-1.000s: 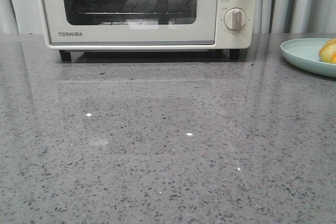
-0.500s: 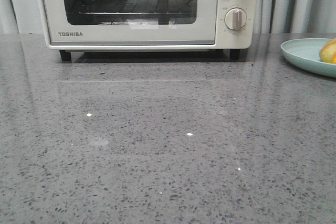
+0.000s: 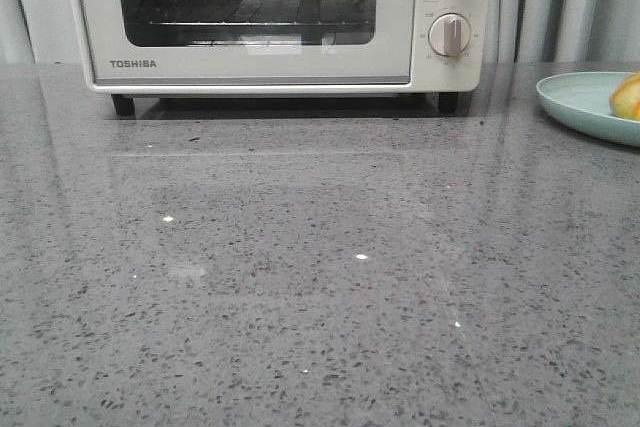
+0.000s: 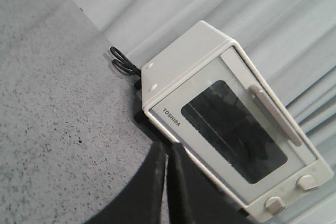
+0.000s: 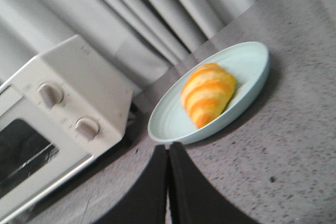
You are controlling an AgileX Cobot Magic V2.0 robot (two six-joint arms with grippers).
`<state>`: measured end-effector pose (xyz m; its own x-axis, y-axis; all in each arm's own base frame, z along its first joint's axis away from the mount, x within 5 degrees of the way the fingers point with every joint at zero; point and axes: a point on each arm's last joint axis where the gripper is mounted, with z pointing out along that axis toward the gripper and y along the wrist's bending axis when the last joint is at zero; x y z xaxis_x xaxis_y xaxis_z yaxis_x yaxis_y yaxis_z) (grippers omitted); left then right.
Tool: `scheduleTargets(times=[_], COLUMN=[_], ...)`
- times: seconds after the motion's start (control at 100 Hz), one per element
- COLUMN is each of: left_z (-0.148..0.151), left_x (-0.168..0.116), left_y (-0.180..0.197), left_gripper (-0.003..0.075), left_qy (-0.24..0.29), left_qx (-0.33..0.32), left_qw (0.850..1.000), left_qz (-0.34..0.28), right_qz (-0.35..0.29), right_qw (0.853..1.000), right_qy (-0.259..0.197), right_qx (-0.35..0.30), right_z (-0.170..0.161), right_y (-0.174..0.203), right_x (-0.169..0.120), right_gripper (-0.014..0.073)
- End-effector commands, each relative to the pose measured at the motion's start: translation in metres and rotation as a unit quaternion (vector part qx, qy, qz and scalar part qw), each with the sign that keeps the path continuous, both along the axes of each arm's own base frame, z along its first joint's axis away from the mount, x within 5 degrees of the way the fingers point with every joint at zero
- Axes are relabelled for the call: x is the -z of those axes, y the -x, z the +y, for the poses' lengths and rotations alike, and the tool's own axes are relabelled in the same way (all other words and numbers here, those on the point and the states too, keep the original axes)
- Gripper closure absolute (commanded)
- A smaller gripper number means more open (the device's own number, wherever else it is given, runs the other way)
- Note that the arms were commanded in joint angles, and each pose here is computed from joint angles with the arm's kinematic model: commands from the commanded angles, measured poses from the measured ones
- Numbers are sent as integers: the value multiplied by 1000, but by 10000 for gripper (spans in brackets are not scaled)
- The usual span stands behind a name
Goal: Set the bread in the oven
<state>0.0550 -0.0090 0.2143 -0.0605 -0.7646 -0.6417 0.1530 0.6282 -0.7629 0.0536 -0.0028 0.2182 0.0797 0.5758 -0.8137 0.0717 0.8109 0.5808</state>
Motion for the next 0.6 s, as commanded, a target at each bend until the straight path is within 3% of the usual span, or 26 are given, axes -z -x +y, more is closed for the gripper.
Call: scheduleTargets(times=[0.0, 0.07, 0.18, 0.35, 0.48, 0.59], left_z=[1, -3, -5, -14, -34, -55], left_x=[-29, -50, -84, -133, -163, -184], left_y=[6, 4, -11, -57, -91, -120], left_gripper=[742, 742, 741, 741, 741, 741], left_qy=[-98, -196, -259, -290, -363, -372], left_qx=[-12, -2, 0, 30, 102, 136], left_qw=[994, 979, 965, 956, 926, 918], left_qz=[-54, -53, -43, -3, 4, -14], right_qz=[-28, -9, 2, 0, 7, 8], right_qw=[998, 992, 983, 982, 982, 982], right_qy=[56, 121, 180, 187, 186, 186], right_qx=[-2, -18, -29, -28, -30, -30], right_z=[3, 7, 9, 8, 8, 8], right_y=[9, 12, 14, 10, 7, 6], right_x=[-29, -43, -60, -82, -85, -85], right_gripper=[643, 643, 643, 643, 643, 643])
